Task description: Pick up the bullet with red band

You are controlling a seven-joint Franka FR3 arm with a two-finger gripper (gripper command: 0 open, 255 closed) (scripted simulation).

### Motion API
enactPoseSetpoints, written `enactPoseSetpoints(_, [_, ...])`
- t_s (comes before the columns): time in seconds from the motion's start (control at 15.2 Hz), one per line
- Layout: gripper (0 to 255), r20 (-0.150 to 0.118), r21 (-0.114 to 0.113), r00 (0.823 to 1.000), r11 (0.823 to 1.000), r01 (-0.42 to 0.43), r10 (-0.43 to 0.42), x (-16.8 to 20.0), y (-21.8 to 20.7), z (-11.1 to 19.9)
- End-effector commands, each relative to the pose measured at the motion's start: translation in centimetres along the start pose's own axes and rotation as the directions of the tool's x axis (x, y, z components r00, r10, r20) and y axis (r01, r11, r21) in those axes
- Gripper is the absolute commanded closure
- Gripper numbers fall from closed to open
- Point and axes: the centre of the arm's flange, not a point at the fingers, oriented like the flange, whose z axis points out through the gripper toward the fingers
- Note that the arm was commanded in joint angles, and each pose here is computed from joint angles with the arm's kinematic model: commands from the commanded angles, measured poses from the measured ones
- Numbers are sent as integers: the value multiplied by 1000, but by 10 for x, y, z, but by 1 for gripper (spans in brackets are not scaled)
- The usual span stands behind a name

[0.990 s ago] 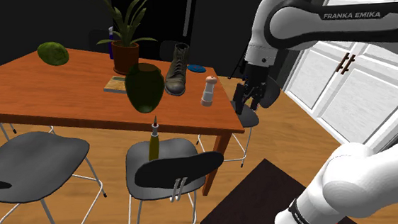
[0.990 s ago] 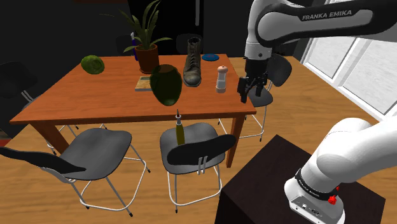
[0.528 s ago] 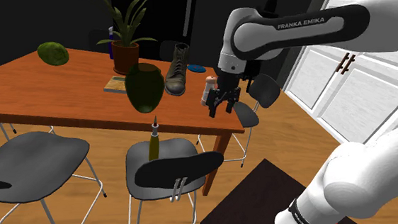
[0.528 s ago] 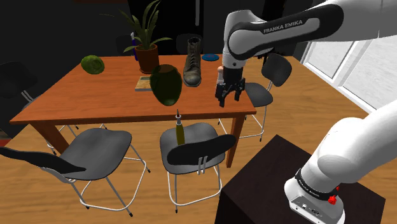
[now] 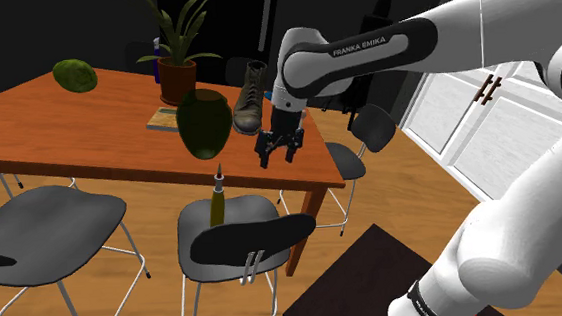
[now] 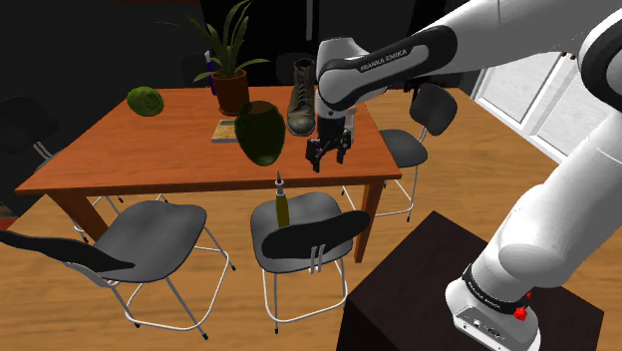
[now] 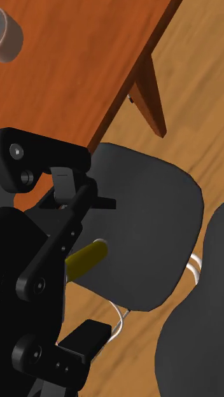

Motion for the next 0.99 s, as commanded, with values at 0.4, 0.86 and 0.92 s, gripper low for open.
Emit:
enactPoseSetpoints(0.4, [0, -30, 6, 1000, 1000, 0, 0, 85, -46, 40])
enactPoseSetpoints(0.86, [0, -56, 11, 998, 1000, 1, 0, 158, -84, 73])
enactPoseSetpoints(0.92, [0, -56, 11, 998, 1000, 1, 0, 158, -85, 73])
